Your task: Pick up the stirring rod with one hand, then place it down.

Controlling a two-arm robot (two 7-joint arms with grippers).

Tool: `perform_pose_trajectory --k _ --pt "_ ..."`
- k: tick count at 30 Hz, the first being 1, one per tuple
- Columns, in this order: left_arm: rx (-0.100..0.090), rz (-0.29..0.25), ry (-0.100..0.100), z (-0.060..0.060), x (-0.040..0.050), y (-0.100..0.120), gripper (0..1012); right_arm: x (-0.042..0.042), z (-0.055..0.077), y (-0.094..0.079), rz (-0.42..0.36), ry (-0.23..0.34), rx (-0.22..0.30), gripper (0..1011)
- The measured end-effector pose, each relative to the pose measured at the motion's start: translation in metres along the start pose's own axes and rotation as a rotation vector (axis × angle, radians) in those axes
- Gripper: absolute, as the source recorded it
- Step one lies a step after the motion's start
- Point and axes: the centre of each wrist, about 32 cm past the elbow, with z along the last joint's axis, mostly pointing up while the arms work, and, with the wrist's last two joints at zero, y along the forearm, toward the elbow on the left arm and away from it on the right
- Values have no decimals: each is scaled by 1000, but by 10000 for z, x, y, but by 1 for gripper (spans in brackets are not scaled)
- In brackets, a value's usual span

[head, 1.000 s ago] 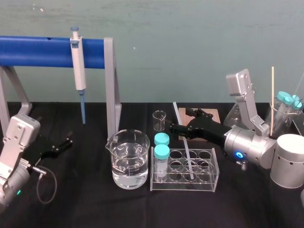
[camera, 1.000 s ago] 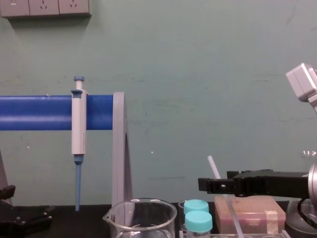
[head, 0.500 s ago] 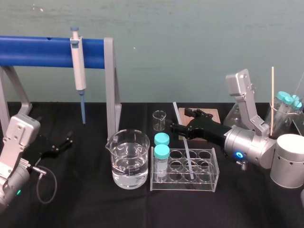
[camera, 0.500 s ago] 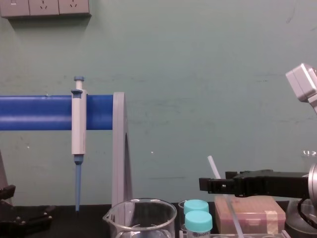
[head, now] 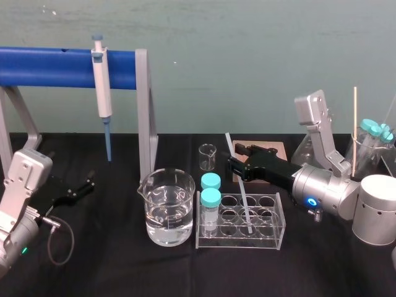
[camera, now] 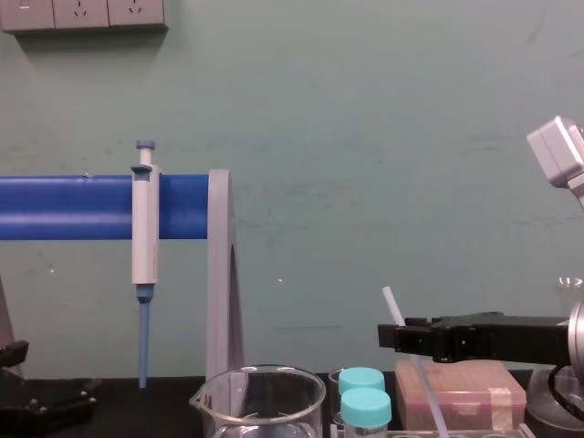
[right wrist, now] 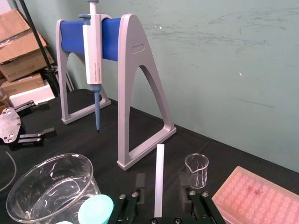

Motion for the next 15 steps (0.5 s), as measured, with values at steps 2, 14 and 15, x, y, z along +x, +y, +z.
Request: perform_pose_trajectory --k 2,14,15 --pt "0 0 0 0 0 0 1000 0 0 0 0 0 0 420" --pt "0 0 0 0 0 0 1000 0 -1 0 -1 0 1 88" --pt "0 0 0 0 0 0 1000 -1 -5 -6 -2 0 10 65"
